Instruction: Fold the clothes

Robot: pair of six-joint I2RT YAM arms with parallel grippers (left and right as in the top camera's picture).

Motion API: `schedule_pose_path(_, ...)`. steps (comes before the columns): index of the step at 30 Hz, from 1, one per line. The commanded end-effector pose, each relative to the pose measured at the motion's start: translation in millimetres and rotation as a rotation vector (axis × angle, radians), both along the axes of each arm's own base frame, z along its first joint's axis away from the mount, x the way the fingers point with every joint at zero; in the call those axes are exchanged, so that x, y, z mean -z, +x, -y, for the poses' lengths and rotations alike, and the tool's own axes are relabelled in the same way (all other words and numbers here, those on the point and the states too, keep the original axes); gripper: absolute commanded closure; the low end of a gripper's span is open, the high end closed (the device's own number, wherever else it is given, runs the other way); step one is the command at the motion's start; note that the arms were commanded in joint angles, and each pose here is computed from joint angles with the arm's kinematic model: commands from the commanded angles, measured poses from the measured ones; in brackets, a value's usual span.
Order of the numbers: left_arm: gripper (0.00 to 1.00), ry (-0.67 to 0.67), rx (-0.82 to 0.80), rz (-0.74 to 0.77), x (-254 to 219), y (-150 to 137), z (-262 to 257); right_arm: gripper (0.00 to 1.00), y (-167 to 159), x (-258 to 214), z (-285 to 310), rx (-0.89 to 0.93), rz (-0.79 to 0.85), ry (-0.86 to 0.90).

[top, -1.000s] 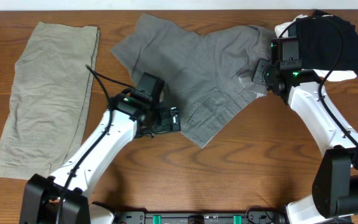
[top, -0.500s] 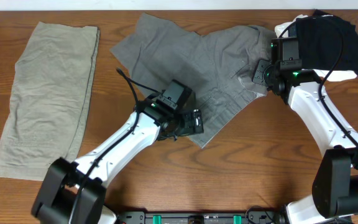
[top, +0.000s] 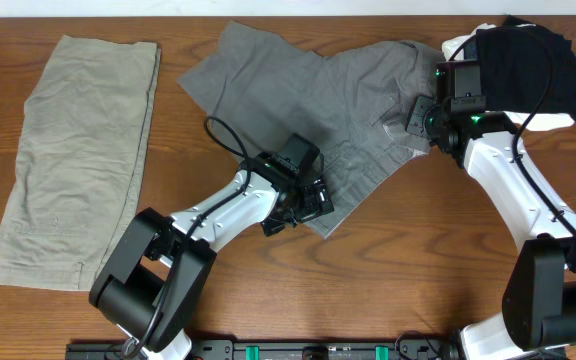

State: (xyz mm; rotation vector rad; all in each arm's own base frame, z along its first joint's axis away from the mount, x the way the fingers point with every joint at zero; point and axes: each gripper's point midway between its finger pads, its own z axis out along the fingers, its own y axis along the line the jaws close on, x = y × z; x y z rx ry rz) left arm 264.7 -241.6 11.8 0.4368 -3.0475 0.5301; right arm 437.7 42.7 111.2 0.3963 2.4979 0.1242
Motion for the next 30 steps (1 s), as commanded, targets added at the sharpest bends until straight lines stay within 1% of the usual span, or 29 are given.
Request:
schedule_pose_path(1,0.0,-0.003,-0.008,-0.016,2,-4,0,0.94,3,-3,2,0.02,0.012,0.005)
schedule_pose_path(2,0.0,-0.003,-0.008,-0.016,2,-4,0,0.94,3,-3,2,0.02,0.013,0.005)
schedule_pose_path(5,0.04,-0.011,-0.005,-0.005,1,-2,3,0.93,3,-4,2,0.02,0.013,0.004)
schedule_pose_path(10,0.13,-0.032,0.022,0.025,-1,1,10,0.93,3,-3,2,0.02,0.011,0.004)
schedule_pose_path(13,0.15,-0.076,0.105,0.061,-5,2,22,0.93,3,-3,2,0.021,0.011,0.003)
schedule_pose_path(16,0.17,-0.081,0.152,0.081,-5,-1,28,0.93,3,-3,3,0.024,0.012,-0.002)
schedule_pose_path(18,0.21,-0.079,0.168,0.085,-5,-3,30,0.93,3,-3,3,0.024,0.012,-0.002)
schedule_pose_path(19,0.24,-0.078,0.174,0.087,-5,-4,31,0.93,3,-3,3,0.024,0.012,-0.002)
schedule_pose_path(20,0.31,-0.079,0.181,0.09,-5,-4,32,0.92,3,-3,3,0.024,0.012,-0.002)
schedule_pose_path(23,0.59,-0.08,0.192,0.1,-6,-4,34,0.92,3,-3,3,0.024,0.012,-0.002)
schedule_pose_path(24,0.67,-0.08,0.192,0.1,-6,-4,34,0.92,3,-3,3,0.024,0.012,-0.002)
schedule_pose_path(26,0.87,-0.079,0.199,0.102,-6,-4,34,0.92,3,-3,3,0.024,0.012,-0.002)
schedule_pose_path(27,0.94,-0.08,0.204,0.104,-6,-4,34,0.92,3,-3,3,0.024,0.012,-0.002)
schedule_pose_path(30,0.94,-0.08,0.203,0.11,-7,-1,31,0.92,2,-3,4,0.019,0.007,-0.007)
